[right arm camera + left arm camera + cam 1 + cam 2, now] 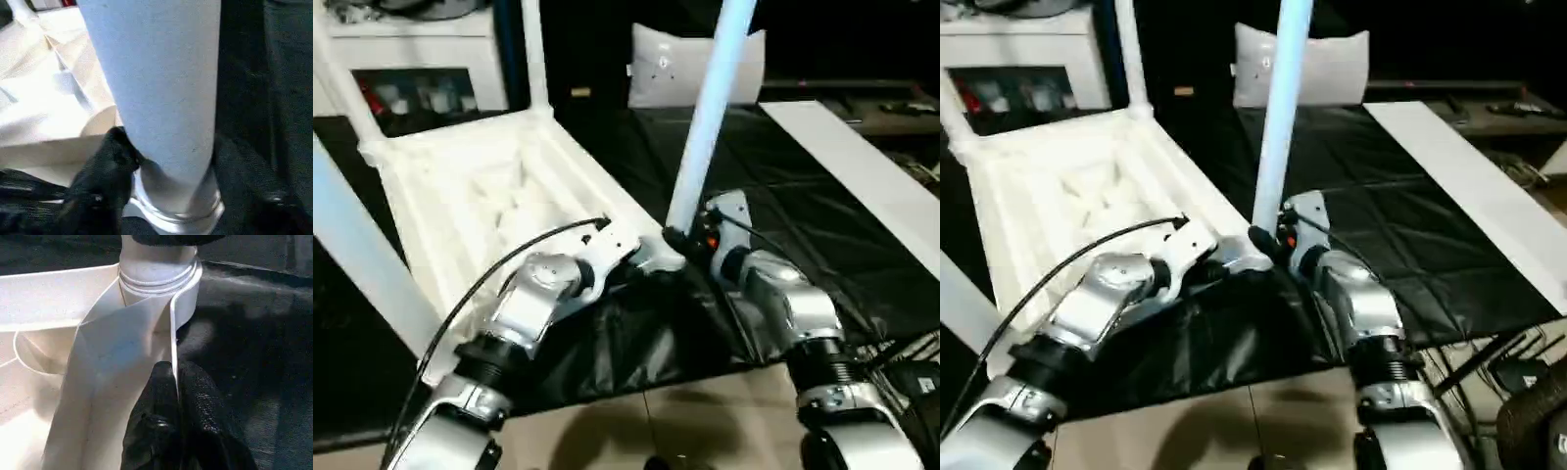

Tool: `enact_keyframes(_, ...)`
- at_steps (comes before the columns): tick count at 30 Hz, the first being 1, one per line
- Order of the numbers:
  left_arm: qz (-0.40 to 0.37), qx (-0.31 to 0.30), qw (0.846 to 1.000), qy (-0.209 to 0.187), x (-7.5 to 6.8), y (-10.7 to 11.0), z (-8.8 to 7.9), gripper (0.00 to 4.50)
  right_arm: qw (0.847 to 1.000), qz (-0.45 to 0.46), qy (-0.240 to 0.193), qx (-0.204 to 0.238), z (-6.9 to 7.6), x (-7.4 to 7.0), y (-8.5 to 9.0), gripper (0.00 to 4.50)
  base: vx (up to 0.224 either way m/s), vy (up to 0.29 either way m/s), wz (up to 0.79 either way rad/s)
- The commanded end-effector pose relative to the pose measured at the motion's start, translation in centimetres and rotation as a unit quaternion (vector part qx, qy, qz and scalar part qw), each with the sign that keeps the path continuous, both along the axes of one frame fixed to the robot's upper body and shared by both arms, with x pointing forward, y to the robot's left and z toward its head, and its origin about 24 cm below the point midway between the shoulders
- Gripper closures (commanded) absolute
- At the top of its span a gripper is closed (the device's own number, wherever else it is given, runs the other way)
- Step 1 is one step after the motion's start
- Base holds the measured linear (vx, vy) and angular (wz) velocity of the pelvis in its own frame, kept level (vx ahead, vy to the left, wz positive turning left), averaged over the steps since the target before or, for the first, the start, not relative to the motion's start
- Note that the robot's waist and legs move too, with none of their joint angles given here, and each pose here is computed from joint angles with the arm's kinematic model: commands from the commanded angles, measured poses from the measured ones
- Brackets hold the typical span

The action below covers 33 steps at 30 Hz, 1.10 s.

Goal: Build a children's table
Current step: Rotate leg to tighten

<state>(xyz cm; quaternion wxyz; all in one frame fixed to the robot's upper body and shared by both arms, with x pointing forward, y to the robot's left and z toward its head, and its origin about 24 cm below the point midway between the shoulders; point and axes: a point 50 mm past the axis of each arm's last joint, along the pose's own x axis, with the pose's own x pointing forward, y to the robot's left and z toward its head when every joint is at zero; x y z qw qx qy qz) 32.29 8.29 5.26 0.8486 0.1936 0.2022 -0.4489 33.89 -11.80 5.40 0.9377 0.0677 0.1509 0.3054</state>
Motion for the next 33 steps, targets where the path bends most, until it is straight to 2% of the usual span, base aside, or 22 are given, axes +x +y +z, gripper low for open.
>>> enact_keyframes(1,-0.045,-0.021,0.998,-0.045,-0.1,-2.1,1.6,4.50,0.996,0.085,-0.017,0.035,0.7,-0.8,2.6,1.61,0.000,0.000,0.00)
enact_keyframes(5,-0.049,-0.007,0.998,-0.047,-0.3,-1.3,1.4,4.50,0.995,0.097,-0.031,0.025,0.6,-1.2,0.6,1.28,0.000,0.000,0.00)
enact_keyframes(6,-0.061,-0.004,0.997,-0.047,-0.4,-0.9,1.2,4.50,0.993,0.107,-0.036,0.021,0.6,-1.5,-0.5,1.28,0.000,0.000,0.00)
enact_keyframes(7,-0.073,0.000,0.996,-0.044,-0.6,-0.5,1.1,4.50,0.992,0.120,-0.041,0.021,0.8,-1.7,-1.7,1.10,0.000,0.000,0.00)
enact_keyframes(9,-0.101,0.005,0.994,-0.039,-0.9,0.0,0.9,4.50,0.989,0.141,-0.044,0.016,1.1,-2.1,-3.0,0.90,0.000,0.000,0.00)
enact_keyframes(10,-0.102,0.005,0.994,-0.039,-0.9,0.0,0.9,4.50,0.989,0.142,-0.045,0.016,1.1,-2.2,-3.1,0.87,0.000,0.000,0.00)
enact_keyframes(13,-0.185,0.022,0.982,-0.020,-2.0,1.3,0.5,4.50,0.979,0.201,-0.035,-0.015,1.5,-3.1,-5.5,0.49,0.000,0.000,0.00)
enact_keyframes(16,-0.235,0.029,0.972,-0.013,-2.5,1.9,0.5,4.50,0.970,0.241,-0.030,-0.030,1.8,-3.5,-6.5,0.36,0.000,0.000,0.00)
enact_keyframes(18,-0.252,0.032,0.967,-0.009,-2.7,2.1,0.6,4.50,0.963,0.265,-0.027,-0.035,1.8,-3.8,-6.7,0.36,0.000,0.000,0.00)
enact_keyframes(19,-0.277,0.040,0.960,-0.001,-2.9,2.3,0.6,4.50,0.954,0.296,-0.020,-0.040,1.9,-4.2,-6.8,0.36,0.000,0.000,0.00)
enact_keyframes(21,-0.317,0.057,0.947,0.009,-3.2,2.7,0.8,4.50,0.942,0.334,-0.010,-0.045,1.9,-4.5,-6.7,0.72,0.000,0.000,0.00)
enact_keyframes(23,-0.343,0.064,0.937,0.015,-3.4,2.8,0.9,4.50,0.934,0.355,-0.006,-0.045,1.9,-4.7,-6.6,0.75,0.000,0.000,0.00)
enact_keyframes(25,-0.373,0.076,0.924,0.021,-3.6,3.0,1.0,4.50,0.924,0.379,-0.005,-0.038,1.9,-4.8,-6.1,0.97,0.000,0.000,0.00)
enact_keyframes(33,-0.399,0.077,0.914,0.018,-3.6,2.5,1.3,4.50,0.912,0.410,0.006,-0.006,1.6,-5.1,-4.9,1.60,0.000,0.000,0.00)
